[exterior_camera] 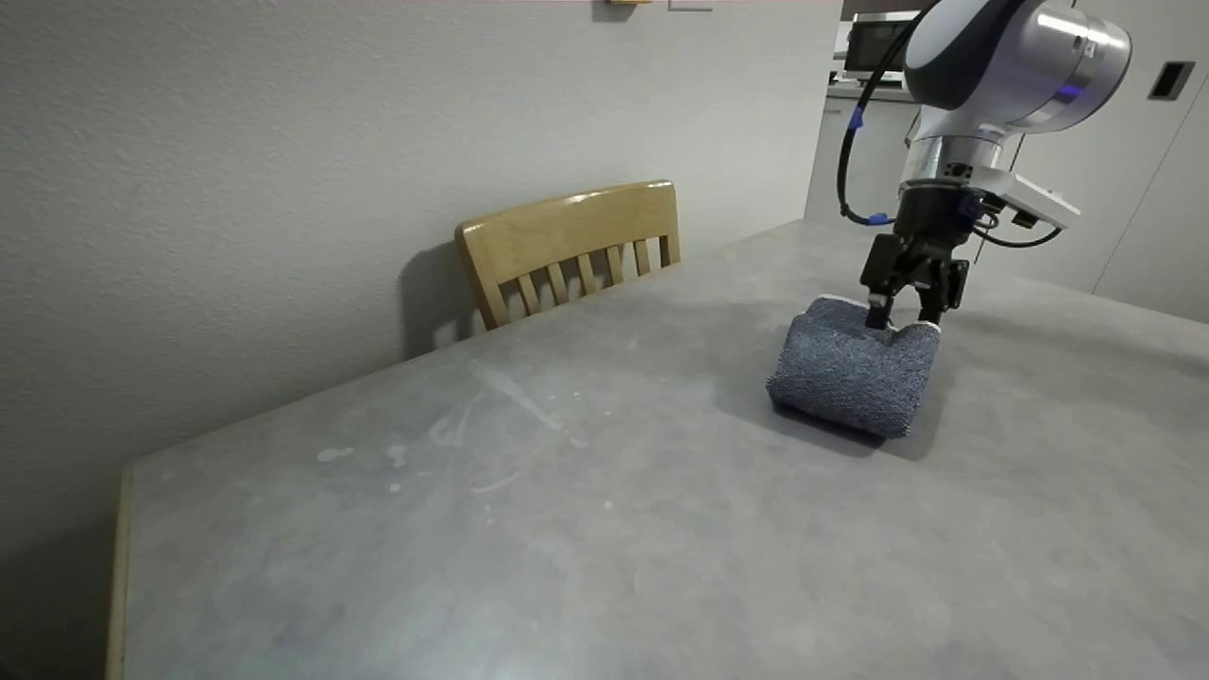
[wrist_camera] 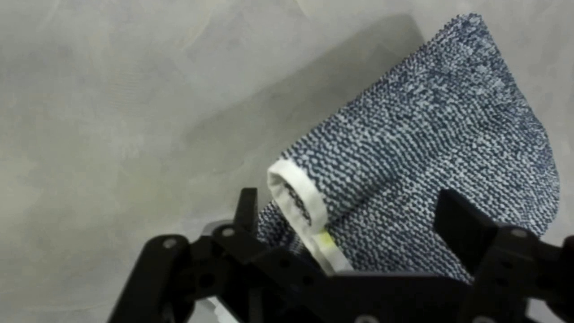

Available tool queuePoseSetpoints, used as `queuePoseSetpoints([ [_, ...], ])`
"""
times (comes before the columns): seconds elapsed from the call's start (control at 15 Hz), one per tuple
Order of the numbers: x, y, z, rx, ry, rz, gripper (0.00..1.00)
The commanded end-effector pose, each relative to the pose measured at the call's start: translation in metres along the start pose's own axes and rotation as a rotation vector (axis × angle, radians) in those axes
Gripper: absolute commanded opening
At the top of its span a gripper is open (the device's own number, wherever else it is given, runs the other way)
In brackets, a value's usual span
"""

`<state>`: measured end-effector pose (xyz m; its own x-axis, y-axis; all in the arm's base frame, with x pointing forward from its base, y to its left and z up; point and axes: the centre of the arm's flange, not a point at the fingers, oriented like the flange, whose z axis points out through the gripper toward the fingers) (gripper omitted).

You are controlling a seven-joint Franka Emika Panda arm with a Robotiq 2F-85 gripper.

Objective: Unfold the towel

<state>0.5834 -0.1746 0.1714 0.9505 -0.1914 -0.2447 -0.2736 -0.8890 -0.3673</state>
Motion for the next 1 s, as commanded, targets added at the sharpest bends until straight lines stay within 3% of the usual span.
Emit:
queuePoseSetpoints([
  [0.0, 0.002, 0.002, 0.003, -0.002, -0.005, 0.009, 1.00],
  [0.27, 0.003, 0.002, 0.006, 0.002, -0.013, 0.005, 1.00],
  [0.4, 0.003, 0.003, 0.007, 0.006, -0.018, 0.000, 0.87],
  [0.47, 0.004, 0.003, 0.008, 0.011, -0.024, 0.002, 0.72],
  [0.6, 0.003, 0.000, 0.010, 0.017, -0.038, 0.012, 0.63],
  [0.93, -0.006, -0.012, 0.007, 0.004, -0.056, 0.056, 0.27],
])
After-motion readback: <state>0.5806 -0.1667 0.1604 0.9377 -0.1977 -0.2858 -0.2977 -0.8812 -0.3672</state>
